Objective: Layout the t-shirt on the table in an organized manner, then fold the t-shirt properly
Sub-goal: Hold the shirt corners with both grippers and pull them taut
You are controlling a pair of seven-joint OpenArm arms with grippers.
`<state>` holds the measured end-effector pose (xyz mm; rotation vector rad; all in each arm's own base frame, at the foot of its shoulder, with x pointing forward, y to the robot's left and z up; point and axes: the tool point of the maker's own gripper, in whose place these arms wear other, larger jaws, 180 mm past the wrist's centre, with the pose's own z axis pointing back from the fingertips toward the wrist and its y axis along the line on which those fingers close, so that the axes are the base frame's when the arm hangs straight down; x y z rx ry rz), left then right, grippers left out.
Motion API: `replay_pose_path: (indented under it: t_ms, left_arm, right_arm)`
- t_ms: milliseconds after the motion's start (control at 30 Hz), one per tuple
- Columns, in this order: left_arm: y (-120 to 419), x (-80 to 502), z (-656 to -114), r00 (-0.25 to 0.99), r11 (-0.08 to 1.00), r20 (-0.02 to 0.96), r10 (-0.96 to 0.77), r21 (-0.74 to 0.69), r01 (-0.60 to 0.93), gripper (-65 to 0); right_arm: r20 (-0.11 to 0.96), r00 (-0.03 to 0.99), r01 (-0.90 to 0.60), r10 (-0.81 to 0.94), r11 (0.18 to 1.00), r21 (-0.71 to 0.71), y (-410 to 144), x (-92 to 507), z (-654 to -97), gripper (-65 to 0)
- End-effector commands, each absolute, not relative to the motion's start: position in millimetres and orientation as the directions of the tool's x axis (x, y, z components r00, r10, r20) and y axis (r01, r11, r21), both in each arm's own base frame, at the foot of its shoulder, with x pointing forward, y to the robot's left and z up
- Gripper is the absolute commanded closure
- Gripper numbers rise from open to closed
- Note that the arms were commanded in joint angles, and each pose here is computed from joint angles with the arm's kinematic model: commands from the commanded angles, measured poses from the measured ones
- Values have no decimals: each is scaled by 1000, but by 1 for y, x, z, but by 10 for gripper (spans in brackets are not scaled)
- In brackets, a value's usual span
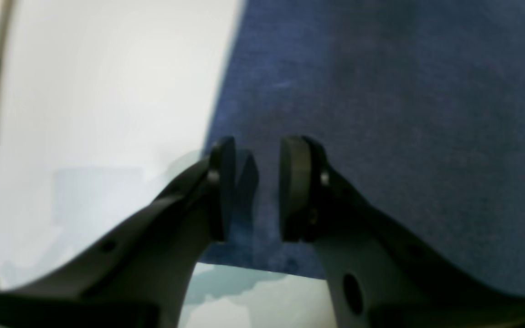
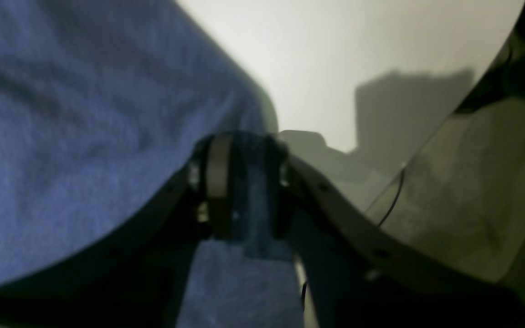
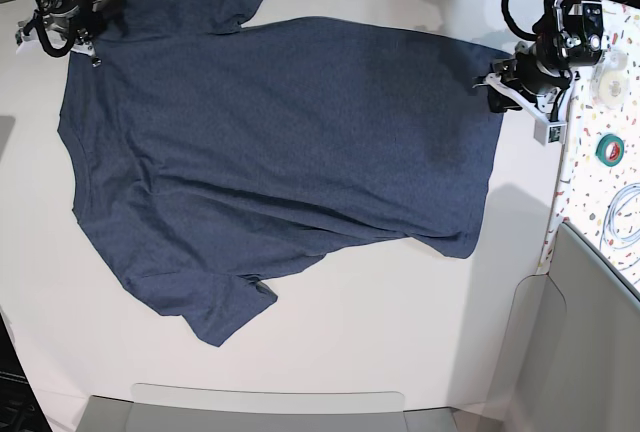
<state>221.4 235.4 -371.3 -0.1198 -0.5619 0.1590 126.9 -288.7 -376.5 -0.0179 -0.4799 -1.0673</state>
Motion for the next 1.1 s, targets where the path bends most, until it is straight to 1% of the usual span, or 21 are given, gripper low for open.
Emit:
replay_pose_path:
  t_ms: [0,200,267,367,433,467,533,567,633,733,800,833,933,1067]
  left_arm:
    - [239,227,-362,819,985,550,165,-139,-105,-151]
    - [240,228,-362,818,985,551,167,-138,-108,-151]
    - [241,227,-362,818,984,550,168,-138,-110,-151]
    - [242,227,-362,817,984,551,169,-137,-111,-151]
    - [242,226,-362,818,984,549,170,-137,-113,-151]
    - [242,226,-363,819,984,548,170,-136,-113,-151]
    - [243,226,-363,819,984,548,170,-135,-114,-151]
    - [243,225,-363,819,984,548,171,-134,-115,-151]
    - [243,225,-363,819,984,548,171,-134,-115,-152]
    - [243,225,-363,819,984,548,171,-134,-115,-152]
    - [242,225,-364,821,984,546,168,-136,-112,-152]
    - [241,225,-364,821,984,545,169,-137,-111,-152]
    - [236,224,-366,820,981,542,184,-154,-118,-152]
    - [233,223,-368,821,979,538,191,-164,-121,-152]
  right_arm:
    - [414,385,840,-825,499,212,-295,129,-370,-160]
    - [415,390,827,-822,511,235,-292,138,-370,-161]
    - [425,427,790,-798,558,254,-289,144,-370,-161]
    - [483,496,690,-721,666,286,-287,149,-363,-160]
    - [536,518,634,-666,720,282,-296,145,-355,-160]
    - [558,522,610,-645,740,285,-299,141,-351,-160]
    - [583,509,595,-633,748,294,-308,130,-346,-160]
    - [578,513,589,-634,750,300,-312,122,-345,-160]
    - [535,517,603,-668,728,327,-320,104,-348,-160]
    - [449,491,648,-746,658,384,-332,77,-359,-160]
    - [384,459,683,-801,595,423,-338,59,-373,-160]
    - [363,458,687,-812,582,435,-339,56,-380,-160]
    - [300,490,675,-818,574,463,-335,53,-402,-160]
    - [266,546,629,-795,598,496,-317,64,-416,-160]
